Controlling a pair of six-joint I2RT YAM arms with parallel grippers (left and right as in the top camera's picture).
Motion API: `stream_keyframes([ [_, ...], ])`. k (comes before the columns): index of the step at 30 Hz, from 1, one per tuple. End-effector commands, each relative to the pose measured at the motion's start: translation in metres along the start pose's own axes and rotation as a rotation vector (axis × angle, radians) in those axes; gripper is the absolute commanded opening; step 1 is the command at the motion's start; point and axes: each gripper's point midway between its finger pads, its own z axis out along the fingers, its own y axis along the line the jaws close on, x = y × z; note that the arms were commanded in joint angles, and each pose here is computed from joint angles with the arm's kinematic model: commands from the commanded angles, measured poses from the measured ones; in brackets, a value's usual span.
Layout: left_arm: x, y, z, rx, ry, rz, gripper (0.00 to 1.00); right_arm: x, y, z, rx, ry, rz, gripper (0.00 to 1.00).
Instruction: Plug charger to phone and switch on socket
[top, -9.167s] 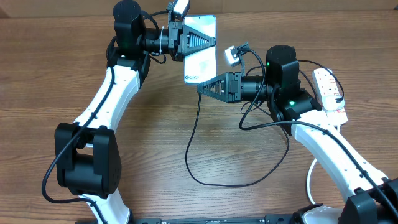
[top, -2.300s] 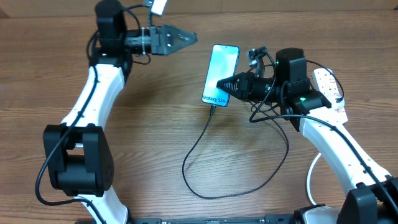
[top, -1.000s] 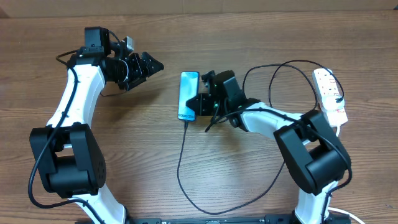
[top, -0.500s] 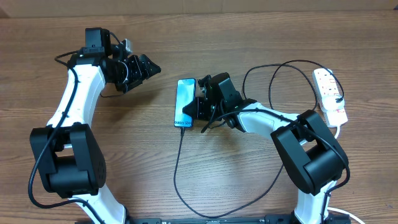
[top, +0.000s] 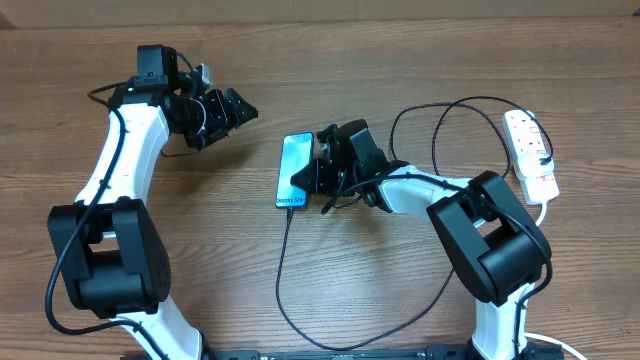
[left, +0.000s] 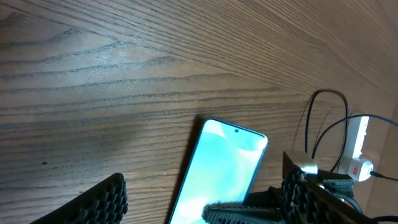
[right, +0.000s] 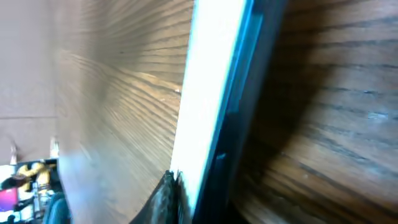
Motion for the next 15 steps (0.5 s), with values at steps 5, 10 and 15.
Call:
stream_keyframes([
  [5, 0.000, -0.007, -0.001, -0.002, -0.005, 0.048, 0.75, 0.014, -0.032, 0.012, 0.097, 0.017, -0.005, 0.19],
  [10, 0.000, -0.007, -0.001, -0.002, -0.005, 0.048, 0.75, 0.012, -0.031, 0.012, 0.095, 0.008, -0.009, 0.27],
  [15, 0.000, -0.007, -0.001, -0.002, -0.005, 0.049, 0.75, 0.001, -0.043, 0.009, 0.157, -0.053, 0.029, 0.47],
])
